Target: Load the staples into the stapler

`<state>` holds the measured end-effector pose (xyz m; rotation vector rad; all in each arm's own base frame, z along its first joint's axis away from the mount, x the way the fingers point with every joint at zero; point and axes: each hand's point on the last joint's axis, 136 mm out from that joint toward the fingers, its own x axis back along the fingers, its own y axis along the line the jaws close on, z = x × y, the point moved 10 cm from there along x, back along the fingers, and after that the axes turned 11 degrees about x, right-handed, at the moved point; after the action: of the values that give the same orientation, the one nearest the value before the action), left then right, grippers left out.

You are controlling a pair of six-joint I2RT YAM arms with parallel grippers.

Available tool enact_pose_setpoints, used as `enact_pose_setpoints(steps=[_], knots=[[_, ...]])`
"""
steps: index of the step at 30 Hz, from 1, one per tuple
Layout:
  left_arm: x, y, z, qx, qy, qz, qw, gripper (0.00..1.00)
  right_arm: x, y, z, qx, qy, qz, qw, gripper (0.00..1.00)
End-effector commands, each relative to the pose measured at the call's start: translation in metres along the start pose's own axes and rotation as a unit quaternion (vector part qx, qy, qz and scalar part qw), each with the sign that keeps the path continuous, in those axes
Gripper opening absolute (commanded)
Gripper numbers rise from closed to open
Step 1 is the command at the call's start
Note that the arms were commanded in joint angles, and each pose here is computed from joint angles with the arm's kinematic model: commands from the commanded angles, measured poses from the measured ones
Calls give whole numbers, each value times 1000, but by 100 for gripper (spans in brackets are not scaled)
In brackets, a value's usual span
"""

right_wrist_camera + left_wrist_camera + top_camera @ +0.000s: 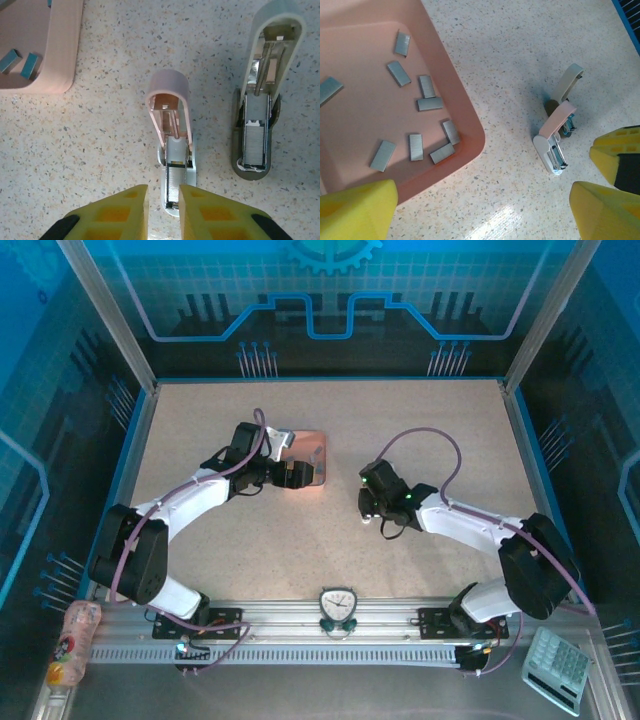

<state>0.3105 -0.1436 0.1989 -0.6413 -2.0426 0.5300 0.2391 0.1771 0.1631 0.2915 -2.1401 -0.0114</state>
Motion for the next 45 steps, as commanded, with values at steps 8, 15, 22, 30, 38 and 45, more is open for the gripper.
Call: enact_pose_setpoints(steps=[8,15,22,30,38,45], knots=[[-20,-32,-31,0,19,93,996,88,0,-16,28,-109,52,-69,990,30],[-69,-59,-38,-31,57,119,991,80,-8,-30,59,-172,41,-139,974,30],[-111,-68,-30,-14,88,143,986,69,-32,-38,68,-206,50,-182,960,29],[-147,-74,-13,-5,129,151,980,64,-51,-41,66,-223,61,-192,954,22],[-160,-76,-2,-9,161,162,974,56,-49,-43,62,-209,73,-170,960,21],[-148,-77,11,-30,183,190,964,52,-37,-51,59,-199,72,-151,966,21]])
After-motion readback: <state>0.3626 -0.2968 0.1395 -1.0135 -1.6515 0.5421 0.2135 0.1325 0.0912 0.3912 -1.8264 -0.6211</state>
